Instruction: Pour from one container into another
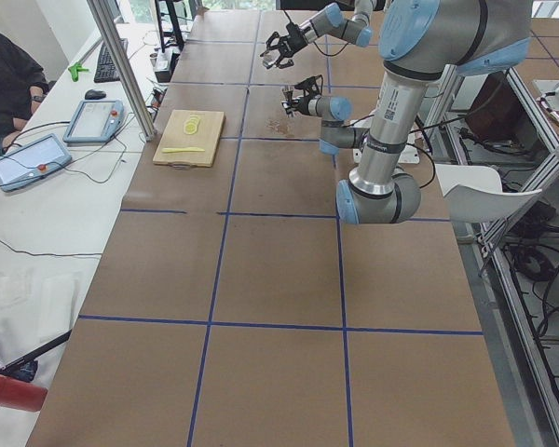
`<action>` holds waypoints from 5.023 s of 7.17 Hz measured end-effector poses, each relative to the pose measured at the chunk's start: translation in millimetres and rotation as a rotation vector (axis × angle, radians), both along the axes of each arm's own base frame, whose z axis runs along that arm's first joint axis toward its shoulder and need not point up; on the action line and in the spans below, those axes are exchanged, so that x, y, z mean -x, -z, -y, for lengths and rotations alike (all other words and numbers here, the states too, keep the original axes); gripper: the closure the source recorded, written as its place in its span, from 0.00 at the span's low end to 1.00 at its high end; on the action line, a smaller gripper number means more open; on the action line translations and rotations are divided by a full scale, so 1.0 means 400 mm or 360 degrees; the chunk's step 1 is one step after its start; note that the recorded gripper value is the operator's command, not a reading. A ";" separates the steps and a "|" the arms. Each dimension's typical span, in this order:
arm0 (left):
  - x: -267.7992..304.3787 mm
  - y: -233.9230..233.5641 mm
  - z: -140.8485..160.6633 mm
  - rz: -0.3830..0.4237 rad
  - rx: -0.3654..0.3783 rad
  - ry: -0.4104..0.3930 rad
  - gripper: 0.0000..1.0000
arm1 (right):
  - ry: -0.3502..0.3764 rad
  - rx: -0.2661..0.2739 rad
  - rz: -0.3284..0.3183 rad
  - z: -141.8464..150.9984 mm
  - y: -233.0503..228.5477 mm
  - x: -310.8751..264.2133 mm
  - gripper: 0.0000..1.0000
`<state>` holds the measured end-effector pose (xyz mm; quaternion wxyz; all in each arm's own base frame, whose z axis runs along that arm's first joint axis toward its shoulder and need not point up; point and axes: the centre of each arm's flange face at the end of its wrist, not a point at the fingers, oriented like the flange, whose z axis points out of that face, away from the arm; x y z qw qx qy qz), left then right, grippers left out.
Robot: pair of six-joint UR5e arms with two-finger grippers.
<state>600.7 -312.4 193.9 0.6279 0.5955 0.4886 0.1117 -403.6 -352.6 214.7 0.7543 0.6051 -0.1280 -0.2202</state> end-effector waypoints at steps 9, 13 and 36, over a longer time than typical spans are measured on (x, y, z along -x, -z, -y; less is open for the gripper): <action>-0.031 0.021 0.053 0.0021 0.0003 0.0035 1.00 | 0.0008 -0.0061 -0.0145 -0.053 0.044 0.050 1.00; -0.034 0.012 0.063 0.0037 0.0005 0.0038 1.00 | 0.0002 -0.0080 -0.0160 -0.066 0.054 0.045 1.00; -0.078 0.063 0.026 0.0009 -0.0001 -0.0002 1.00 | -0.0170 -0.0223 -0.0443 -0.115 0.077 0.125 1.00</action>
